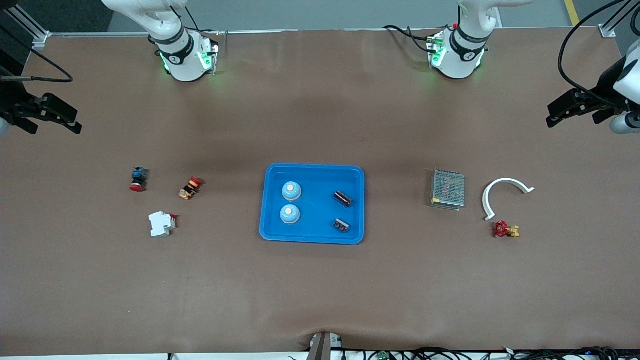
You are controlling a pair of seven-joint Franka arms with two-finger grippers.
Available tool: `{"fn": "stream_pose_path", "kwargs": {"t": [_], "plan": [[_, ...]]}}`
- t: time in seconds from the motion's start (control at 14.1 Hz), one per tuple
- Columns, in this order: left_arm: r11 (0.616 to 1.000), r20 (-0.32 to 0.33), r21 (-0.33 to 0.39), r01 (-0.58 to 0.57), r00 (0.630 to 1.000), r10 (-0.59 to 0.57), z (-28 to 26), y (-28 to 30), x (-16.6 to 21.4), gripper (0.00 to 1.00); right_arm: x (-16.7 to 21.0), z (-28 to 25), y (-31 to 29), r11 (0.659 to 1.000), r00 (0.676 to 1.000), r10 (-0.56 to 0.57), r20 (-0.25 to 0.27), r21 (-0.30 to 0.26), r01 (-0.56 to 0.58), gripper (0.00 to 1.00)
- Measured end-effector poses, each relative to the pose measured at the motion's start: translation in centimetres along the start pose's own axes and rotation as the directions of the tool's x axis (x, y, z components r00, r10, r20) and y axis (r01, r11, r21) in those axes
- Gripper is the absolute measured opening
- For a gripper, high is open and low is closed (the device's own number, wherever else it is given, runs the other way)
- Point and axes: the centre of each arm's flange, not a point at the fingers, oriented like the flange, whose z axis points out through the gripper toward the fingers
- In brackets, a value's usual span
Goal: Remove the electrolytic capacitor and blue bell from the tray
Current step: 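Reach the left gripper to a capacitor while the right gripper reaches a bell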
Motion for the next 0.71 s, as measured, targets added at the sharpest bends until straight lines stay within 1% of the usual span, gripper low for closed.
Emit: {"fn": "stream_pose_path", "kwargs": {"t": [0.43, 0.57, 0.71], "plan": [[1.0, 0.003, 0.0, -0.004, 1.0, 0.004, 0.1, 0.2, 0.1, 1.0, 0.0, 0.0, 0.4, 1.0, 1.0, 0.006, -0.001, 0.0, -0.006, 1.0], [1.0, 0.024, 0.002, -0.008, 1.0, 0.008, 1.0, 0.6, 0.4, 1.0, 0.0, 0.0, 0.4, 1.0, 1.0, 0.007, -0.001, 0.0, -0.007, 1.0], [1.0, 0.06, 0.009, 0.008, 0.998, -0.008, 2.7, 2.0, 0.6, 1.0, 0.0, 0.0, 0.3, 1.0, 1.0, 0.006, -0.001, 0.0, -0.006, 1.0]]}}
